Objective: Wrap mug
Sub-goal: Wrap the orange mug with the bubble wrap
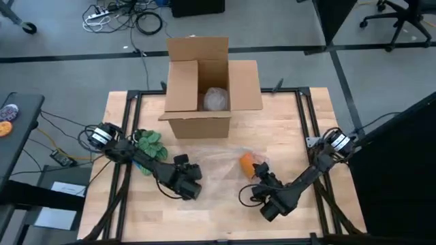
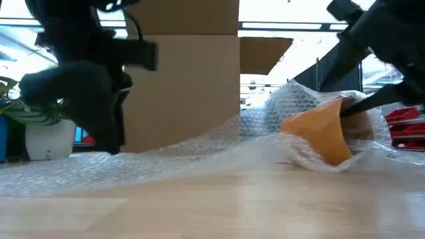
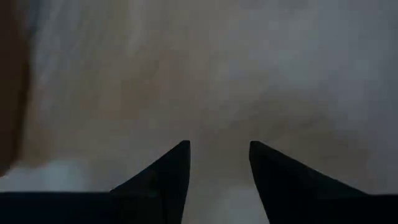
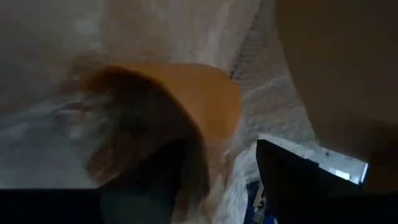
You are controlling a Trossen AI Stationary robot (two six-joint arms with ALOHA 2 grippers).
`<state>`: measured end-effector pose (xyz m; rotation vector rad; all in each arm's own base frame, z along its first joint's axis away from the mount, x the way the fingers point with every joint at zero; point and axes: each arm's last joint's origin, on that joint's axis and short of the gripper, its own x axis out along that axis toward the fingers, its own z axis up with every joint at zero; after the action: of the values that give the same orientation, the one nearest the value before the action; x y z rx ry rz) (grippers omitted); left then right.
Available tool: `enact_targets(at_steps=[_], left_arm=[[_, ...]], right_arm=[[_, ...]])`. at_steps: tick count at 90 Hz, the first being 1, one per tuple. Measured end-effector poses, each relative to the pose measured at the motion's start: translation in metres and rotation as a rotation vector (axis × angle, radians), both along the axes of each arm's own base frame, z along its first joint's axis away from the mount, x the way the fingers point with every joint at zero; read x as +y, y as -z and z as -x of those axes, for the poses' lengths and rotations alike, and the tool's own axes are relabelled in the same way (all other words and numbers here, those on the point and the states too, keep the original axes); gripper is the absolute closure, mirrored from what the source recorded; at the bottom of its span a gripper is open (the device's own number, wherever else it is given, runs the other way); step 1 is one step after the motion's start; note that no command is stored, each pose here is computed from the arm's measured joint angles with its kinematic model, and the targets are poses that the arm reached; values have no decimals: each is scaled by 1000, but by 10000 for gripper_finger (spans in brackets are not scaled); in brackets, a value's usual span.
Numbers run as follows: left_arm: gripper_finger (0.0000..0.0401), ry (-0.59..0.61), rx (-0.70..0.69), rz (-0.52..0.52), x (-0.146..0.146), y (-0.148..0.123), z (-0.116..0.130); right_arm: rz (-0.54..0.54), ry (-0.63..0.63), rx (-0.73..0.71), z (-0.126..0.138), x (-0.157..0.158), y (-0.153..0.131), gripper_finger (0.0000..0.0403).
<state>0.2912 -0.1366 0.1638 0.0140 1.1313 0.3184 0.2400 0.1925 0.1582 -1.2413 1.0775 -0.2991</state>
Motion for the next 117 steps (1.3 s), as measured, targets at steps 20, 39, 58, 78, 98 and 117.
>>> enact_targets(at_steps=[20, 39, 58, 78, 98, 117], left_arm=[[249, 206, -354, 81, -21, -19, -31], [249, 321, -651, 68, -30, -33, -57], [249, 339, -748, 21, -26, -16, -77], [249, 272, -753, 21, -9, -6, -88], [249, 237, -759, 7, 5, -6, -93], [249, 201, -750, -14, 22, -3, -99]], right_arm=[[-89, -5, -108, 13, 10, -16, 204], [-331, 127, -280, 37, 18, -36, 205], [-480, 440, -532, 84, 1, -46, 205], [-710, 579, -747, 104, -15, -6, 206], [-919, 607, -861, 99, -26, 33, 202], [-924, 589, -913, 86, -35, 40, 194]])
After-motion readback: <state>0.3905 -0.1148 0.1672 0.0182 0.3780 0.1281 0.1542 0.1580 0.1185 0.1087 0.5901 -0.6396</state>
